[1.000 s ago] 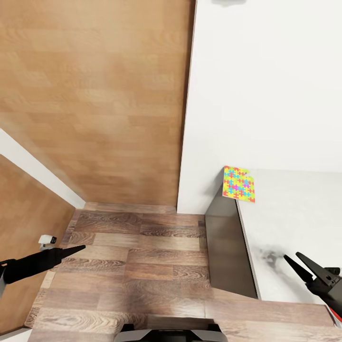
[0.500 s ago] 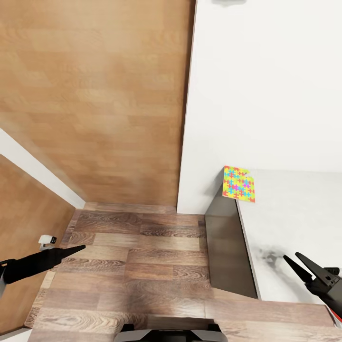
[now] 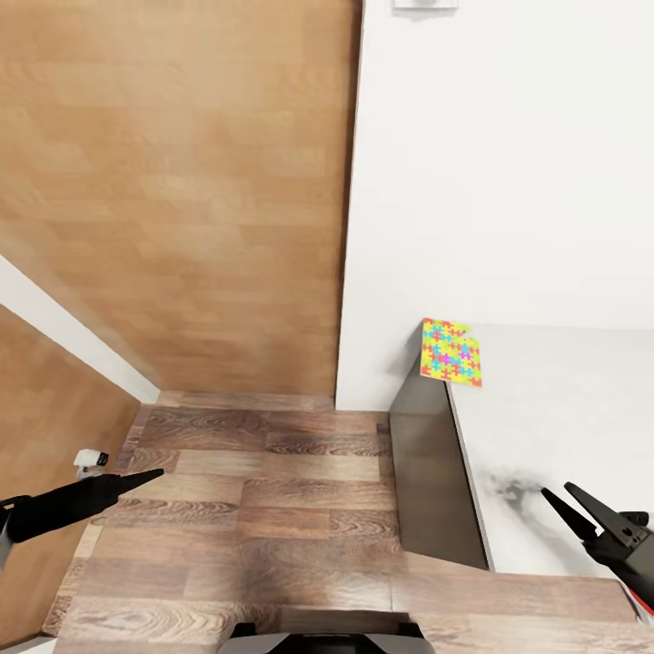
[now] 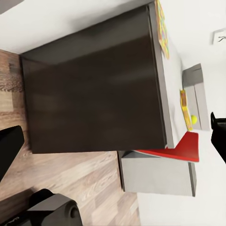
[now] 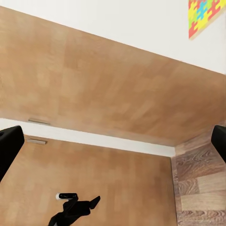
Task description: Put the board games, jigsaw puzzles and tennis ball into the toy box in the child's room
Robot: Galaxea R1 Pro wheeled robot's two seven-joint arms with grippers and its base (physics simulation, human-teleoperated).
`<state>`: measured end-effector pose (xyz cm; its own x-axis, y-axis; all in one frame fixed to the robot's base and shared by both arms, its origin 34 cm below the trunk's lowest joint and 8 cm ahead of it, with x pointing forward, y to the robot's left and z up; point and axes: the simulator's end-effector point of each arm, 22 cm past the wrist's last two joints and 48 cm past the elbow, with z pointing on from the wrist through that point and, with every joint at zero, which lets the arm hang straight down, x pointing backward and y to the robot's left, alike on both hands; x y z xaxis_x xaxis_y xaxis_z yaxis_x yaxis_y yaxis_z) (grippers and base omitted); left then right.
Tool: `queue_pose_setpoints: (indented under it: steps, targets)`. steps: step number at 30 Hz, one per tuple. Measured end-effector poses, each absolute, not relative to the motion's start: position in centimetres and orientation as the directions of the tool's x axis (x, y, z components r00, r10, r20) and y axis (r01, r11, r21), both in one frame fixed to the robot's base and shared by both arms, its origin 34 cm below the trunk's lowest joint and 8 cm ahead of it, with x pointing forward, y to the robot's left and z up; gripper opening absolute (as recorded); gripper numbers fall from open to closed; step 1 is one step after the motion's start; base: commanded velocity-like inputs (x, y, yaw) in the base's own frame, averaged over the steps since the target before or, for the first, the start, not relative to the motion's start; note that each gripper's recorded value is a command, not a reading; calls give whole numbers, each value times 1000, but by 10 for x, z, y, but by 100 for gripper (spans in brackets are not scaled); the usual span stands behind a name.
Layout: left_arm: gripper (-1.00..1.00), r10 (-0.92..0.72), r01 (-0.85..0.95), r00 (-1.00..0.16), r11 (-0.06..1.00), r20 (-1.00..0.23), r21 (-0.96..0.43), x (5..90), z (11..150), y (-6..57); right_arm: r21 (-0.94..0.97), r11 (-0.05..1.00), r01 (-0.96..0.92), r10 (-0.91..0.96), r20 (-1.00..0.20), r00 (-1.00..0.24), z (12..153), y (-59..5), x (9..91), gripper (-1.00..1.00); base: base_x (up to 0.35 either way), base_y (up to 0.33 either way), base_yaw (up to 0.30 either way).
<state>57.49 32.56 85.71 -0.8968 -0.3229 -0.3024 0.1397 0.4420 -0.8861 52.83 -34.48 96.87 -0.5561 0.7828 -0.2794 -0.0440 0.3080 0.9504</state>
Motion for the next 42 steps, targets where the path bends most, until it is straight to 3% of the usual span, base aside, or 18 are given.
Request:
queue_pose_setpoints:
  steps: [42]
  targets:
    - [100, -323, 196, -876, 442, -359, -875, 583, 887, 325, 948, 301, -103, 790, -308, -531, 994, -343, 529, 100, 0, 38, -155]
